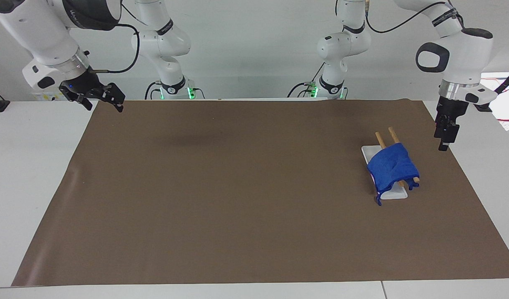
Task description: Right arm passes towel to left arm to hang
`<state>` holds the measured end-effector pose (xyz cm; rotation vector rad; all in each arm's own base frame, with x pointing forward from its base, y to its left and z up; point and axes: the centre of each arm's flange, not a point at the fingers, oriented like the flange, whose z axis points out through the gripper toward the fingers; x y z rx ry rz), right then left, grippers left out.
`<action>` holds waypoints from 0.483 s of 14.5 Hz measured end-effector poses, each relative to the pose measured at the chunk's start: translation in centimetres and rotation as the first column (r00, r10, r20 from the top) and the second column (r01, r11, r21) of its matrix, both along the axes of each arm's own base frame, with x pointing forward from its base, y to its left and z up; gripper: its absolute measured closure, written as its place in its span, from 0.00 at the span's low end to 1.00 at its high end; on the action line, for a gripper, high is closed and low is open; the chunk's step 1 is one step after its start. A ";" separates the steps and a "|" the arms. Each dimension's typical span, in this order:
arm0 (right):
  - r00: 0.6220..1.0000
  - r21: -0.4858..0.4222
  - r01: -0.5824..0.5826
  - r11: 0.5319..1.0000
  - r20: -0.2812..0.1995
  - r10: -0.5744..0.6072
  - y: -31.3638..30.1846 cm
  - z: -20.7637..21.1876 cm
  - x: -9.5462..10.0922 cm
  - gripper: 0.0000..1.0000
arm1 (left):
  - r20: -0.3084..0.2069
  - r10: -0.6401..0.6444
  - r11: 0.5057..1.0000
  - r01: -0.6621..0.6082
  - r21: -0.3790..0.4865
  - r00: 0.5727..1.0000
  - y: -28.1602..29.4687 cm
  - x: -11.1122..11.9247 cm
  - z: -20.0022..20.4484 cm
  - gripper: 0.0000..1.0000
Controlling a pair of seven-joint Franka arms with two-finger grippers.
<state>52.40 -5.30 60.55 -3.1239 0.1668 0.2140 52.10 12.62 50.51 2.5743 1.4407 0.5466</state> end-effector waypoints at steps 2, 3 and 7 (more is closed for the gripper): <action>1.000 -0.002 0.001 1.000 0.000 -0.001 -0.1 0.0 0.0 0.00 | -0.042 -0.157 0.986 0.159 0.044 0.987 -1.1 1.1 1.5 0.00; 1.000 -0.004 0.001 1.000 0.000 -0.001 -0.1 0.0 0.0 0.00 | -0.064 -0.245 0.966 0.249 0.064 0.967 -2.1 1.6 1.7 0.00; 1.000 -0.026 0.000 1.000 0.019 0.001 -0.3 0.2 0.2 0.00 | -0.168 -0.538 0.827 0.555 0.084 0.826 -6.7 2.7 1.9 0.00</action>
